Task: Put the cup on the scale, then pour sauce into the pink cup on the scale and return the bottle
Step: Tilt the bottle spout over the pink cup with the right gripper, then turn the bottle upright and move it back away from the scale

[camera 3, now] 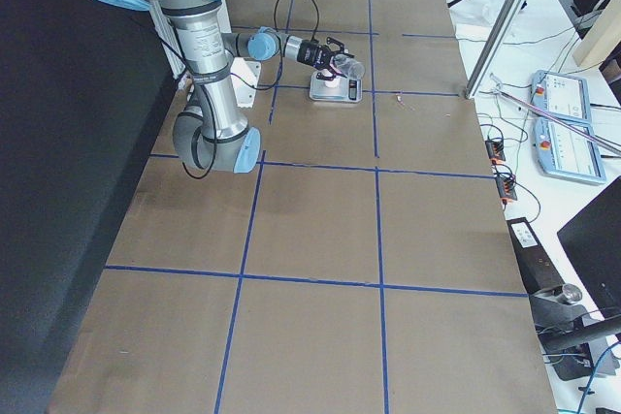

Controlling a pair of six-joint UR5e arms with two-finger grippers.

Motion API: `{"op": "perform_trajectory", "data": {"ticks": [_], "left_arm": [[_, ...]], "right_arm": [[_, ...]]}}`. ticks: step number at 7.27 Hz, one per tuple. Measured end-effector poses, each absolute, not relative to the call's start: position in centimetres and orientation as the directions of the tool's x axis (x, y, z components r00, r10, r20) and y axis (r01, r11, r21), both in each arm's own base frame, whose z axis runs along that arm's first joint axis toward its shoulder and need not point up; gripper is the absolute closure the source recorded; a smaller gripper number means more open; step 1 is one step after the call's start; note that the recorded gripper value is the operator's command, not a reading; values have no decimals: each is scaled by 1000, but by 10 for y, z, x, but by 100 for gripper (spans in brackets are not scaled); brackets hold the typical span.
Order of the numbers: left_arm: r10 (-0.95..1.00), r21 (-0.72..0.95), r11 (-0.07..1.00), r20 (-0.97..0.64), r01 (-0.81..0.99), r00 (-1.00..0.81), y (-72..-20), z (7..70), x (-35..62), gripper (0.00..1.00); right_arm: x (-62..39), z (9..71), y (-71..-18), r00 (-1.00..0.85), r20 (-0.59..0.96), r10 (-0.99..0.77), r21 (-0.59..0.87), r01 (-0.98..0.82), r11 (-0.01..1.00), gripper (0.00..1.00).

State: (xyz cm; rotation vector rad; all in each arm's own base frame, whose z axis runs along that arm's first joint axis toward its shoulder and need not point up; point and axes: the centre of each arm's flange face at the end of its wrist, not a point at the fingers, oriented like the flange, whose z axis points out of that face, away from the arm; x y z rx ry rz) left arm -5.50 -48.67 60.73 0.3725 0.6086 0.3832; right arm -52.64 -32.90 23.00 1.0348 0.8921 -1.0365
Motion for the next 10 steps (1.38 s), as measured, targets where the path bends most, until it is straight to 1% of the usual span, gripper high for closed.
{"op": "perform_trajectory", "data": {"ticks": [3, 5, 7, 10], "left_arm": [[454, 452, 861, -473, -235, 755, -488, 601, -55, 0], [455, 454, 859, -471, -234, 756, -489, 599, -55, 0], [456, 456, 859, -471, -234, 755, -490, 598, -55, 0], [455, 460, 857, -468, -231, 757, -491, 595, -57, 0]], "right_arm": [[-527, 244, -326, 471, -854, -223, 428, 878, 214, 100], [-527, 252, -322, 631, -743, -223, 591, 775, 224, 100], [-520, 267, -317, 809, -537, -238, 777, 584, 235, 100], [-492, 272, -310, 929, -244, -279, 917, 314, 244, 100]]}}
